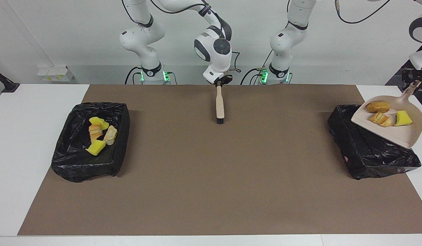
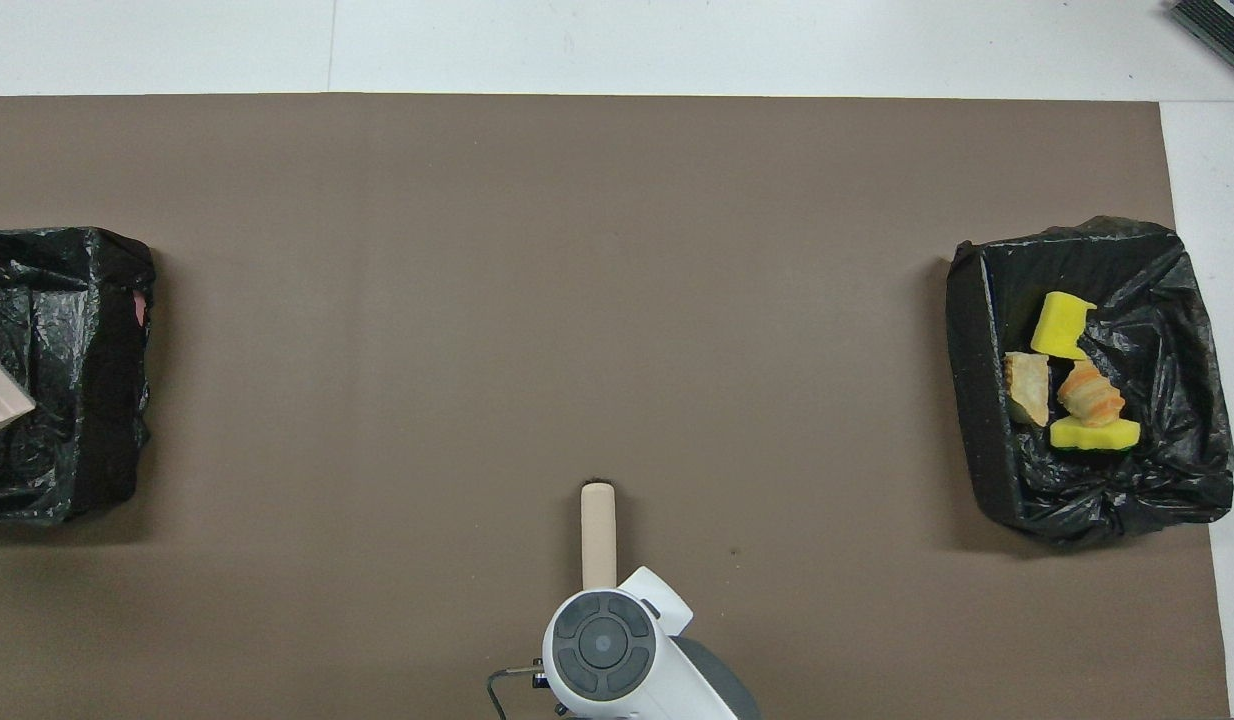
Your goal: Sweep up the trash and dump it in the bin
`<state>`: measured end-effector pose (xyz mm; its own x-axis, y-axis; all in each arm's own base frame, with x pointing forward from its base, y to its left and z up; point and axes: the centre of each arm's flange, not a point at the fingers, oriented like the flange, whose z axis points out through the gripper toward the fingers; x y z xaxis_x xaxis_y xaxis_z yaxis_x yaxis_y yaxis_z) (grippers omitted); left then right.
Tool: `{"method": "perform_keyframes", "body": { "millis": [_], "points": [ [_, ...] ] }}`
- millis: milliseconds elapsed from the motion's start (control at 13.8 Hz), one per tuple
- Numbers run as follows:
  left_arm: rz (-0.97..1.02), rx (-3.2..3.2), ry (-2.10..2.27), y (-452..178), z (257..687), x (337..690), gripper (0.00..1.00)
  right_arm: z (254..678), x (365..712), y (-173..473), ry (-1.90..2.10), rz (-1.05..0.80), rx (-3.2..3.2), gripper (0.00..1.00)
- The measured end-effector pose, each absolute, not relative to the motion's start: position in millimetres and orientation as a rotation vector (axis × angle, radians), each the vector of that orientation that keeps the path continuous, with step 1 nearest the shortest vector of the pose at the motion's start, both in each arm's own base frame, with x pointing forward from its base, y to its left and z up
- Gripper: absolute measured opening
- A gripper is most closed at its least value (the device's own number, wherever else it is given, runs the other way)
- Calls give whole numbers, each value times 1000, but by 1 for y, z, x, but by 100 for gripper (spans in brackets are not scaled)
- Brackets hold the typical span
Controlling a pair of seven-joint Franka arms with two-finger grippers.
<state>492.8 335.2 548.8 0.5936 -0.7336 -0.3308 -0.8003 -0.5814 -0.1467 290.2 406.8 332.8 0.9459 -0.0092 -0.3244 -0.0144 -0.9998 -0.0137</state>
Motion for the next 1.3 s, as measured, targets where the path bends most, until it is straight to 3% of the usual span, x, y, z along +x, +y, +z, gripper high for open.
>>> {"method": "perform_keyframes", "body": {
  "millis": [217,289,506,940,1301],
  "points": [
    [413,-2359,1339,337,555,507,32,338,317,397,98,490,-3059,73],
    [431,-2312,1370,336,555,511,32,343,332,391,141,474,-3044,73],
    [594,-2100,1457,318,552,531,32,368,385,364,287,400,-2985,99],
    [759,-1823,1537,263,559,562,32,442,515,245,504,50,-2949,100],
    [912,-1647,1454,200,568,581,32,516,566,138,647,-35,-2977,100]
  ]
}}
